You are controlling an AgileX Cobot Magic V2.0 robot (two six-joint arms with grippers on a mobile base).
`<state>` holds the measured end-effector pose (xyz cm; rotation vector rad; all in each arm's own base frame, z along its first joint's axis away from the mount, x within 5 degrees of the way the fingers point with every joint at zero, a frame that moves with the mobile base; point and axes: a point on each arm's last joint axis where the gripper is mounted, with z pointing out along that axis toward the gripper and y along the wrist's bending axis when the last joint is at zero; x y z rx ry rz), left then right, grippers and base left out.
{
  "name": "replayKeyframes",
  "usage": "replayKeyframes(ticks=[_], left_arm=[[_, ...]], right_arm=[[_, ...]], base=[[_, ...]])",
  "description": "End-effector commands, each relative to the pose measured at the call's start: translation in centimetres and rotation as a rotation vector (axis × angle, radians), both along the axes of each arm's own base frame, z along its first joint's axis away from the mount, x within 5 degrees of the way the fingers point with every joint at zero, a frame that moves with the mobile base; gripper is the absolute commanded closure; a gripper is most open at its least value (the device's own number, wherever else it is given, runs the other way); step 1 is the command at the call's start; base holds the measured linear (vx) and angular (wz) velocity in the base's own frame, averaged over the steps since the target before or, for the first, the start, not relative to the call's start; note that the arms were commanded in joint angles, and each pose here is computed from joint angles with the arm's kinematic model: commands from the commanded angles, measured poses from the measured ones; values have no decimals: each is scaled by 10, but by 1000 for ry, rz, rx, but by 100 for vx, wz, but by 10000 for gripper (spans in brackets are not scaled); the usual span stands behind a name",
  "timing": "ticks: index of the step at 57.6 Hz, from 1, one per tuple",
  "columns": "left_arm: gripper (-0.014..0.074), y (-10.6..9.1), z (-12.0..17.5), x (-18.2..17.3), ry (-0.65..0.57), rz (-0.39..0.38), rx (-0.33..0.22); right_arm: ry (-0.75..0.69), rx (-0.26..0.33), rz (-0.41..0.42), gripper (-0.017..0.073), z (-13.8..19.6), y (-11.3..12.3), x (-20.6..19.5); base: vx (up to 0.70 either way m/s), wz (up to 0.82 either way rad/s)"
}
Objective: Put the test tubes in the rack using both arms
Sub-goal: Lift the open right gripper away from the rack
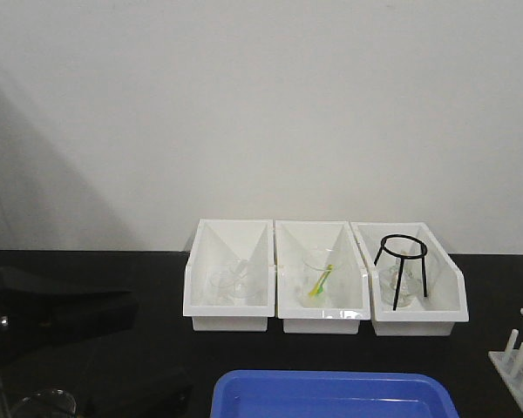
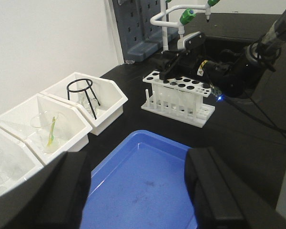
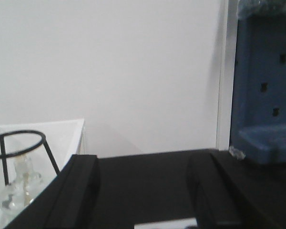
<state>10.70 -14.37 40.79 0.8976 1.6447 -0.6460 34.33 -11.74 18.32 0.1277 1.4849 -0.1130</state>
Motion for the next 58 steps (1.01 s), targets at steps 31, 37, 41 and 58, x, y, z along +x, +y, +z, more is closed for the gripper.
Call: replayKeyframes(ticks=[31,37,41,58], left_arm=[[74,1,18,-1,-55,5,-102],[74,1,18,-1,-53,4,-99],[76,1,18,-1,-53,4,-99],[416,1,14,-2,-32,-1,-69]], right_arm=[[-420,-71,88,311,198,42,-92],[-332,-131,98,438,216,57,-119],[-254,-159,107,511,221,67,-134],[-102,-85,351,569,233,125,-199]], base=[[0,0],[0,0],[0,0],[0,0]])
